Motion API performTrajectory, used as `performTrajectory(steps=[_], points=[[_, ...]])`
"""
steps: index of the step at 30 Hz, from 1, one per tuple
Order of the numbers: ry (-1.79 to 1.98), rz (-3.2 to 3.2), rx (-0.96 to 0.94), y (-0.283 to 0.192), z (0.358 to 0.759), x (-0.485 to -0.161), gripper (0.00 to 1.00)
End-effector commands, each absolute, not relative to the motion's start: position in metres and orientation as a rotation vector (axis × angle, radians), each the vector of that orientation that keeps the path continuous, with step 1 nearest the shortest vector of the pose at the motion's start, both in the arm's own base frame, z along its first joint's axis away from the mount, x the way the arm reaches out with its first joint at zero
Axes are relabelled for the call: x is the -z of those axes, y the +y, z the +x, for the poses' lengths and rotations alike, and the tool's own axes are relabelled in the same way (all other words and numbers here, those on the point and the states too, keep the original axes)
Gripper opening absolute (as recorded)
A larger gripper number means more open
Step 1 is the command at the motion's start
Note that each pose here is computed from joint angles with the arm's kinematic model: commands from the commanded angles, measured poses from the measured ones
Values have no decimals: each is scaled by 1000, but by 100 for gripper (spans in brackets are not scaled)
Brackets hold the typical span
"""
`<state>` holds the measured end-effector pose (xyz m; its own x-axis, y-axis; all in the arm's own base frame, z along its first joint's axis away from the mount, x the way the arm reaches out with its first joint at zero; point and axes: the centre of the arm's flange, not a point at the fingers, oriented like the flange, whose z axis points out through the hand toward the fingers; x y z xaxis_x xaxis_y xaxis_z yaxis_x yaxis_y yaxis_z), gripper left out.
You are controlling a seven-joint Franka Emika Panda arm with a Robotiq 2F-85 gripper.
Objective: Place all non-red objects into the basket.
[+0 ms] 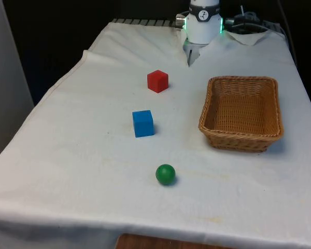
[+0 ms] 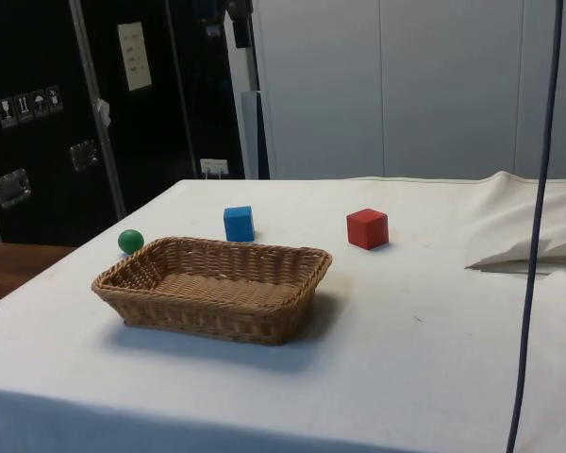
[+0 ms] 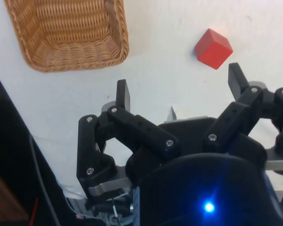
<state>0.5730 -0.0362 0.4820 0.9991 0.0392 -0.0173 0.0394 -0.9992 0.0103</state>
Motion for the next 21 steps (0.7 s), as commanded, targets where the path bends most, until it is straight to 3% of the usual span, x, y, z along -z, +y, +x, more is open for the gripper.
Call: performTrajectory(steps=[1,21], points=[[72,3127,13,-39,574,-482,100],[213,3095,-75,-61,596,-458,100]])
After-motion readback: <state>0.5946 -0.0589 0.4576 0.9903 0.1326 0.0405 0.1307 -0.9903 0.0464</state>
